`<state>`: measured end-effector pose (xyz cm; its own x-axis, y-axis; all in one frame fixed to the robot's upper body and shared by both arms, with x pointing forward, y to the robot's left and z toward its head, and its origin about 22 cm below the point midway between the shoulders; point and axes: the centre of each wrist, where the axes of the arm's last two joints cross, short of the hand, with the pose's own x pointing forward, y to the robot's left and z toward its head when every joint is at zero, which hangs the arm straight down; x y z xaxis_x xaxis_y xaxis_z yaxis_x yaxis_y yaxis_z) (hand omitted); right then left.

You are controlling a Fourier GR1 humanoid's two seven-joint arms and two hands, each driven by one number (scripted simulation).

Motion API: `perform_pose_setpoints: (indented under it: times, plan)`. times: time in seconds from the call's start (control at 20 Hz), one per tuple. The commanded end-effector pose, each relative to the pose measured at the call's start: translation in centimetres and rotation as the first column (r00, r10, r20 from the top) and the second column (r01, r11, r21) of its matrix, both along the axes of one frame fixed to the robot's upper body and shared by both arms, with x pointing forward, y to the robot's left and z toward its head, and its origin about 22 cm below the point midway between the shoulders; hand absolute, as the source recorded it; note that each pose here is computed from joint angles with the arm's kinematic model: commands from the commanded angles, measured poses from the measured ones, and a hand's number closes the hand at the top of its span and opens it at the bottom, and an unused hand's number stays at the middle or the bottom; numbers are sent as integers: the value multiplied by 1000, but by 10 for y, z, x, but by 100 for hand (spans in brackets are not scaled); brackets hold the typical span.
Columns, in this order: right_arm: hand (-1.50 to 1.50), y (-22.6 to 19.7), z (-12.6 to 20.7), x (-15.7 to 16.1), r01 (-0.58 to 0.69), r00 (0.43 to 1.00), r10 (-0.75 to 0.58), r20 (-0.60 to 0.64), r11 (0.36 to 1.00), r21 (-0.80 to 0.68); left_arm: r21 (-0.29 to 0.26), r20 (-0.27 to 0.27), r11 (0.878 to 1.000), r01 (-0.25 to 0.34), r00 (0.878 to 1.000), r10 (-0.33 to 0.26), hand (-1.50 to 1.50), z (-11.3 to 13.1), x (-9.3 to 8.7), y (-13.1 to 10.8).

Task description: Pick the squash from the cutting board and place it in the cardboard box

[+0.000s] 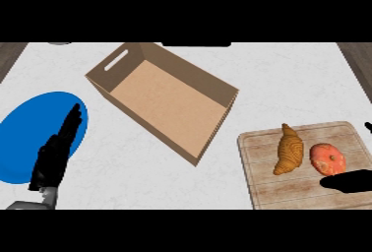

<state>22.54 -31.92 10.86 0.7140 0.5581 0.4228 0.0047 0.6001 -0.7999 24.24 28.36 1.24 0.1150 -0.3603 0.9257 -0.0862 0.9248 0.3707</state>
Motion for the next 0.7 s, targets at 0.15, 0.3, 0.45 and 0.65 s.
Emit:
perform_pose_setpoints:
  times: [0.15, 0.3, 0.45, 0.65]
  plan:
    - [-150, 6, 2, 9, 74, 992, -75, -105, 997, -6, 11, 3, 1000, -13, 1000, 13, 0, 3, -5, -3]
    - [-150, 15, -11, 0, 72, 991, -73, -114, 997, -13, -8, 3, 1000, -13, 1000, 13, 0, -12, -13, 5]
    - [-150, 0, -39, 11, 74, 991, -75, -107, 997, -8, 2, -2, 1000, -8, 1000, 8, 0, -9, -5, 8]
    - [-150, 2, -45, 6, 70, 992, -71, -108, 997, -13, 12, 19, 1000, -17, 1000, 17, 0, -6, -5, 17]
